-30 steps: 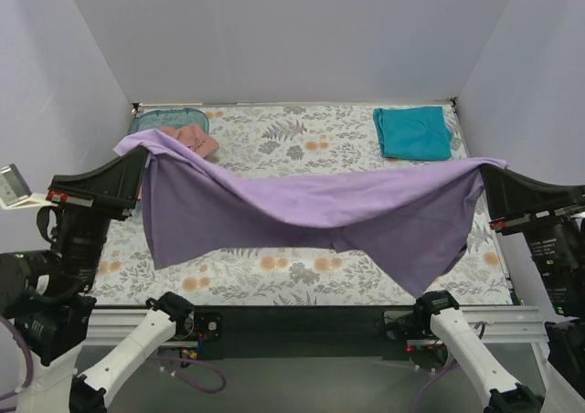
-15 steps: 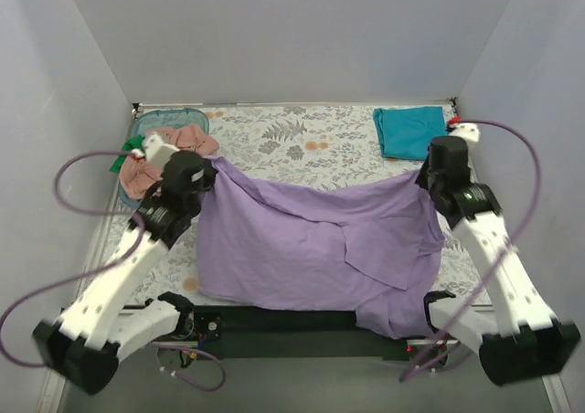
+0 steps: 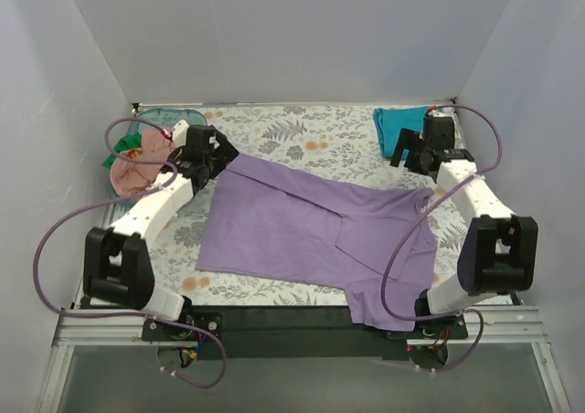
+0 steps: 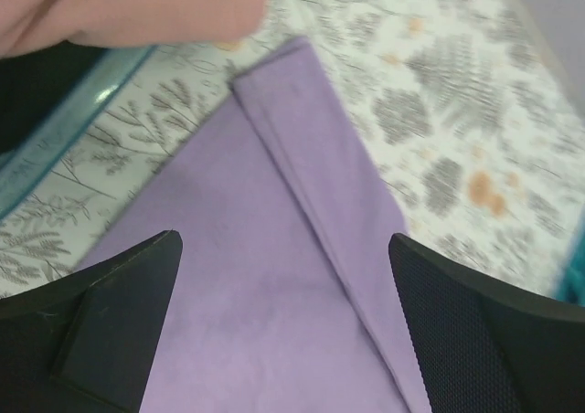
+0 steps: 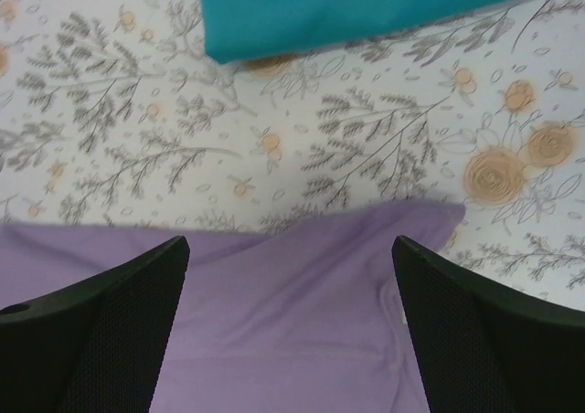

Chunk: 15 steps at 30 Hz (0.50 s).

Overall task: Fold and stack the t-shirts
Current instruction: Flatten the tshirt out

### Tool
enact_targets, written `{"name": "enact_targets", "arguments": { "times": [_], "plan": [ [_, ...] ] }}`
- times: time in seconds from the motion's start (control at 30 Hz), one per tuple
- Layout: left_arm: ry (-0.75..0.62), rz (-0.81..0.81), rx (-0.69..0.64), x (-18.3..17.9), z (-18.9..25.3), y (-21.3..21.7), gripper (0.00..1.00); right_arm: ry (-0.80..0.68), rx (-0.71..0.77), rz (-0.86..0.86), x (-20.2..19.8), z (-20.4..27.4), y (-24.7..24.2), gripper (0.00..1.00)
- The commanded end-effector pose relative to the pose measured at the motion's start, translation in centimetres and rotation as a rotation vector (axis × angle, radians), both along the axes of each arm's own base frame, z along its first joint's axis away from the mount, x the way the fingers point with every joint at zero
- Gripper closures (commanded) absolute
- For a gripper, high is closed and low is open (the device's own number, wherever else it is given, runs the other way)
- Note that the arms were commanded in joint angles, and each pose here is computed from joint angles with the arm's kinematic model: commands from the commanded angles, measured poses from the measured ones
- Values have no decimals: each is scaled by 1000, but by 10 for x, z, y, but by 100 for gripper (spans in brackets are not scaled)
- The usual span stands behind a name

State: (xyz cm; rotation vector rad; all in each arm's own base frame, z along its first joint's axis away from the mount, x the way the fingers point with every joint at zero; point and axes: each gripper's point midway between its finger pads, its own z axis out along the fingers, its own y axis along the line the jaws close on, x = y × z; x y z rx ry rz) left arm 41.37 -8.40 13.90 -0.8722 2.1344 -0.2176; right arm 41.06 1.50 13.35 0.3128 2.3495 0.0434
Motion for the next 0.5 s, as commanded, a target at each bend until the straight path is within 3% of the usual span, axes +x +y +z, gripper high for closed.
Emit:
{"name": "enact_targets", "arguments": {
  "times": [0.0,0.1,0.27,0.47],
  "plan": [
    [-159,-162,-95,-21,47,-28,3,9,69,104,-44,-5,24,2],
    [-142,-235,-114,-50,37,-43,3,7,135,140,-77,-8,45,2],
    [-76,-348,-167,-93,-2,-70,3,124,183,121,-139,-61,56,2],
    [54,-336,-159,-116,-59,-66,3,190,199,134,-156,-94,59,2]
  ]
}}
